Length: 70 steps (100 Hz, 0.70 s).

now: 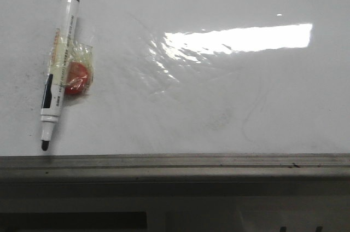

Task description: Write number 8 on whiteboard

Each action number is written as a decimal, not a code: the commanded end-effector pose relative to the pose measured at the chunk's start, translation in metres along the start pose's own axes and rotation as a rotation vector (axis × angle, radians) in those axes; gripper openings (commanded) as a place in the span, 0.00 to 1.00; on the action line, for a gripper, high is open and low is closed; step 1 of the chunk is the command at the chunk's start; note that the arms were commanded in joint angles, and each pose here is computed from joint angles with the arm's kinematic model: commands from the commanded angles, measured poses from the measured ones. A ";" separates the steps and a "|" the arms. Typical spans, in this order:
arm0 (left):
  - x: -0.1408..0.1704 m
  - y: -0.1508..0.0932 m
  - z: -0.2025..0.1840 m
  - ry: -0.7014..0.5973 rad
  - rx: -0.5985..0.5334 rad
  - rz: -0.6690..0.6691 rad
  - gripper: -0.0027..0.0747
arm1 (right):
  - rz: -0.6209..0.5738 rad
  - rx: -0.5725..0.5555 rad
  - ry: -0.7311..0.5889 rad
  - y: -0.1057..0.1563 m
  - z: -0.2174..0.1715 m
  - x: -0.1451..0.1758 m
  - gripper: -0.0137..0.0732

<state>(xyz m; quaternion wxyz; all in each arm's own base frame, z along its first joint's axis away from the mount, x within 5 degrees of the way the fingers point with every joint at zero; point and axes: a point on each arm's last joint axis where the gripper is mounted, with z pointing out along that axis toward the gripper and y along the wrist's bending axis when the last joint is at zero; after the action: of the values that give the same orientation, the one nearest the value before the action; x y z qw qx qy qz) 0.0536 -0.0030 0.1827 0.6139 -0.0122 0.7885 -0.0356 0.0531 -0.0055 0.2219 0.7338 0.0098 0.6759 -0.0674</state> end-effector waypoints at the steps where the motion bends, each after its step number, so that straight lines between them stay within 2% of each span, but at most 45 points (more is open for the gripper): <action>1: 0.005 0.001 0.001 -0.043 -0.002 -0.012 0.01 | 0.020 0.081 -0.089 -0.004 0.000 0.002 0.08; 6: 0.005 0.001 0.001 -0.043 -0.002 -0.012 0.01 | 0.028 0.088 -0.042 -0.004 0.001 0.012 0.08; 11: 0.005 0.001 0.001 -0.043 -0.002 -0.012 0.01 | -0.022 0.086 0.052 -0.004 0.001 0.019 0.08; 30: 0.005 0.001 0.001 -0.043 -0.002 -0.012 0.01 | -0.010 0.082 0.302 -0.003 -0.005 0.043 0.08; 70: 0.005 0.001 0.001 -0.043 -0.002 -0.012 0.01 | -0.011 0.082 0.296 -0.003 -0.004 0.042 0.08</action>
<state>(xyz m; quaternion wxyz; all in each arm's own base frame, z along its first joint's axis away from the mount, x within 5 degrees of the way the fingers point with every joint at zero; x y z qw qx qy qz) 0.0536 -0.0030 0.1827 0.6137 -0.0123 0.7887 -0.0357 0.0524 -0.0113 0.1809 0.6121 0.0455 0.7845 -0.0885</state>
